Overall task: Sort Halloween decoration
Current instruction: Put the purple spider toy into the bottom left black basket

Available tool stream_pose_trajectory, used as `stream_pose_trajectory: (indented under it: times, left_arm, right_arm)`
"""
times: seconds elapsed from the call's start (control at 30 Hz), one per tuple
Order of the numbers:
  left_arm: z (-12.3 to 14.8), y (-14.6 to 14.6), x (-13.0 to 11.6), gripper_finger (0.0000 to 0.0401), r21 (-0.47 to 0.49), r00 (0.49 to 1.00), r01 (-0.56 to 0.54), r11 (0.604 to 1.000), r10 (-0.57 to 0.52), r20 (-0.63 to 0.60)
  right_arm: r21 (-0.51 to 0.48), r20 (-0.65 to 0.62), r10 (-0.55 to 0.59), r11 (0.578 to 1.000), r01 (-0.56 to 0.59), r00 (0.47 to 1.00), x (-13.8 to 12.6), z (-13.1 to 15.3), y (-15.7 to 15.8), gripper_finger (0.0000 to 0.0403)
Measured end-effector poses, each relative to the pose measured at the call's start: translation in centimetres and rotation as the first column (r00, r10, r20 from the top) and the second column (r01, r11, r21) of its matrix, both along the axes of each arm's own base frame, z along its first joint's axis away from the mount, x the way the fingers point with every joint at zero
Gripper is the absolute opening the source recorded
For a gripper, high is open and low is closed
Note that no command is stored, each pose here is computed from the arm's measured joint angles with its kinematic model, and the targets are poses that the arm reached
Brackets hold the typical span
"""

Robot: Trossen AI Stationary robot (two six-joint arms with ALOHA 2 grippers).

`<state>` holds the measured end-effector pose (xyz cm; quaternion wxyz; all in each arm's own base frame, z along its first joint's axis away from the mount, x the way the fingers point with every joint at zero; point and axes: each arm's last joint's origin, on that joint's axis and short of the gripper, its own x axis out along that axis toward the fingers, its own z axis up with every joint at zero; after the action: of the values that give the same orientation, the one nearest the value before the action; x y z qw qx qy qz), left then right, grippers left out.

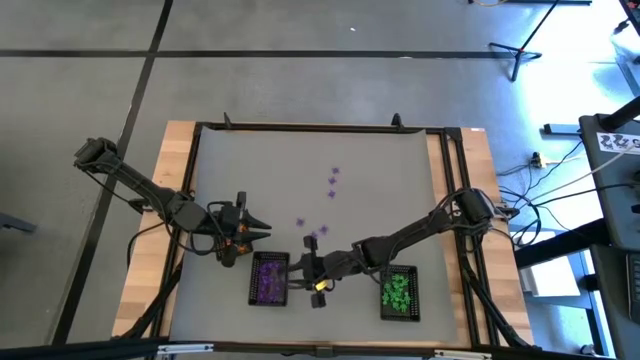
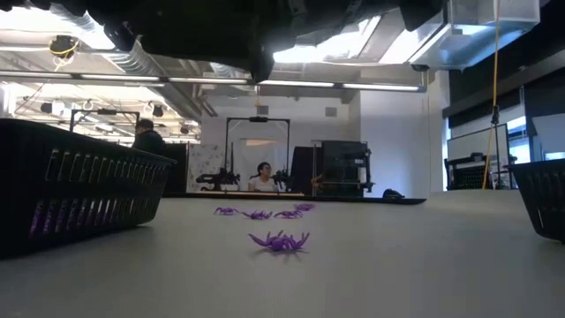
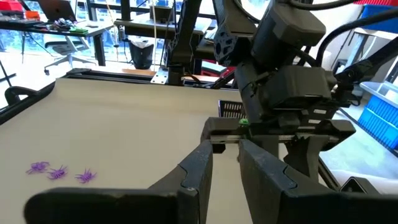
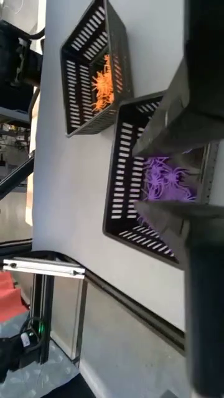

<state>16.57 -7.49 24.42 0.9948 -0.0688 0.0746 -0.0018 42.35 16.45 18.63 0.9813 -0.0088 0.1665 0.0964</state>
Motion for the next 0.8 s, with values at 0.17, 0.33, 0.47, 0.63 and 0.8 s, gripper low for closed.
stream_pose_trajectory:
  times: [0.17, 0.33, 0.47, 0.63, 0.8]
  left_arm:
    - [0.0, 0.0, 0.0, 0.0075, 0.000, 1.000, 0.000, 1.000, 0.000, 0.000]
    - [0.0, 0.0, 0.0, 0.0075, 0.000, 1.000, 0.000, 1.000, 0.000, 0.000]
    - [0.0, 0.0, 0.0, 0.0075, 0.000, 1.000, 0.000, 1.000, 0.000, 0.000]
    - [0.0, 0.0, 0.0, 0.0075, 0.000, 1.000, 0.000, 1.000, 0.000, 0.000]
    - [0.0, 0.0, 0.0, 0.0075, 0.000, 1.000, 0.000, 1.000, 0.000, 0.000]
  right_arm:
    - [-0.009, -0.024, -0.007, 1.000, 0.007, 1.000, 0.0, -0.2, -0.2, 0.0176]
    - [-0.033, -0.176, 0.005, 0.999, -0.011, 0.984, -1.0, -0.9, -0.1, 0.0189]
    - [-0.019, -0.366, 0.057, 0.997, -0.068, 0.929, -2.4, -2.2, 0.6, 0.0179]
    - [-0.010, -0.521, 0.047, 0.998, -0.061, 0.852, -4.2, -3.3, 1.7, 0.0168]
    - [-0.019, -0.538, 0.040, 0.998, -0.060, 0.842, -4.9, -3.8, 2.9, 0.0166]
